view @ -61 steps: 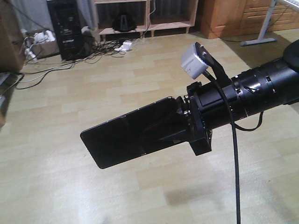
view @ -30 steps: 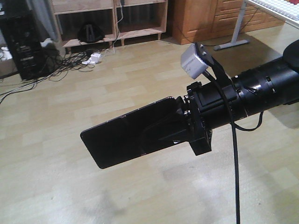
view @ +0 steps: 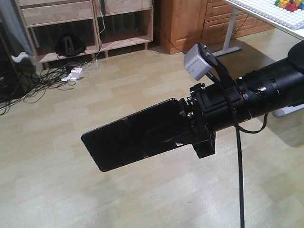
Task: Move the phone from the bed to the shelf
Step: 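Carry the phone in the right gripper toward the wooden shelf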
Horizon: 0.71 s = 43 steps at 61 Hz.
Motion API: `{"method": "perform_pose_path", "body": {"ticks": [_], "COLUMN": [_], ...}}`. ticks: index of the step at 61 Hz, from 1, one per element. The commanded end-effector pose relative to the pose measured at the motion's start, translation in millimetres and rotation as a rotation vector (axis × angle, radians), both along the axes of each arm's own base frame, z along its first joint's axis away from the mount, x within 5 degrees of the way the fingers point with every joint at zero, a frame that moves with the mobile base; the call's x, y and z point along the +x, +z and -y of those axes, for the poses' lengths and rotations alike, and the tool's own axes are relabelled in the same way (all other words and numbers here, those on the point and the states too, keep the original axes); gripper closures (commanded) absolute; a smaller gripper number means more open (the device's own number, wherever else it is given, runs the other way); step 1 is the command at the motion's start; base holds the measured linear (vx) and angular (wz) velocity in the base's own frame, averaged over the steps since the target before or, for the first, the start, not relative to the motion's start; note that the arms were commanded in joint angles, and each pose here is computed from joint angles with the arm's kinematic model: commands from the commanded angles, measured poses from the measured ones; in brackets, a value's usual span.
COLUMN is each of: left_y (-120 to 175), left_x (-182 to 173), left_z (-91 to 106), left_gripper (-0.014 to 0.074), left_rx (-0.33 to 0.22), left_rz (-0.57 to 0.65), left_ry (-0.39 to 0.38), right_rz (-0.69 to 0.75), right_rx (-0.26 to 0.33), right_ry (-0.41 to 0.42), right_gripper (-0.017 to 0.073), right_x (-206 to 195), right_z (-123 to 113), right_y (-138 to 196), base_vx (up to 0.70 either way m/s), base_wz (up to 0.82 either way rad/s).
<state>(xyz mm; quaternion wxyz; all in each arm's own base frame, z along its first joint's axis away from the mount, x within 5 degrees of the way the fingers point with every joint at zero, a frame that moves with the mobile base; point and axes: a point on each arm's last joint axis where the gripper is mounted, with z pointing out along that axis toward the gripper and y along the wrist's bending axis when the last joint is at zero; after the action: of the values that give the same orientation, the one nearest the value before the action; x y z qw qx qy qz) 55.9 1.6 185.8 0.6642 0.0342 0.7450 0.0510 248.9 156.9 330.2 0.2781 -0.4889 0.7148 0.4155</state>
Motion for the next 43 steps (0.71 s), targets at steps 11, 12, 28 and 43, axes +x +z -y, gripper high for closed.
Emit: {"method": "perform_pose_path", "body": {"ticks": [11,12,28,43], "left_y": [14.6,14.6,14.6,14.6], "left_x": [-0.9,-0.9,-0.9,-0.9], "left_z": [-0.2,-0.2,-0.2,-0.2], "left_gripper": [0.0592,0.0592,0.0592,0.0592], "left_rx": [-0.011,-0.011,-0.011,-0.011], "left_rz": [0.101,0.101,0.101,0.101], "left_ry": [0.005,0.005,0.005,0.005], "right_rz": [0.006,0.006,0.006,0.006], "right_rx": [0.103,0.103,0.103,0.103], "right_ry": [0.048,0.048,0.048,0.048], "right_gripper": [0.0561,0.0561,0.0561,0.0561], "right_x": [-12.2,-12.2,-12.2,-12.2], "right_z": [-0.4,-0.4,-0.4,-0.4], "right_y": [24.5,24.5,24.5,24.5], "base_vx": [0.49,0.49,0.49,0.5], "base_wz": [-0.12,-0.11,-0.12,-0.13]}}
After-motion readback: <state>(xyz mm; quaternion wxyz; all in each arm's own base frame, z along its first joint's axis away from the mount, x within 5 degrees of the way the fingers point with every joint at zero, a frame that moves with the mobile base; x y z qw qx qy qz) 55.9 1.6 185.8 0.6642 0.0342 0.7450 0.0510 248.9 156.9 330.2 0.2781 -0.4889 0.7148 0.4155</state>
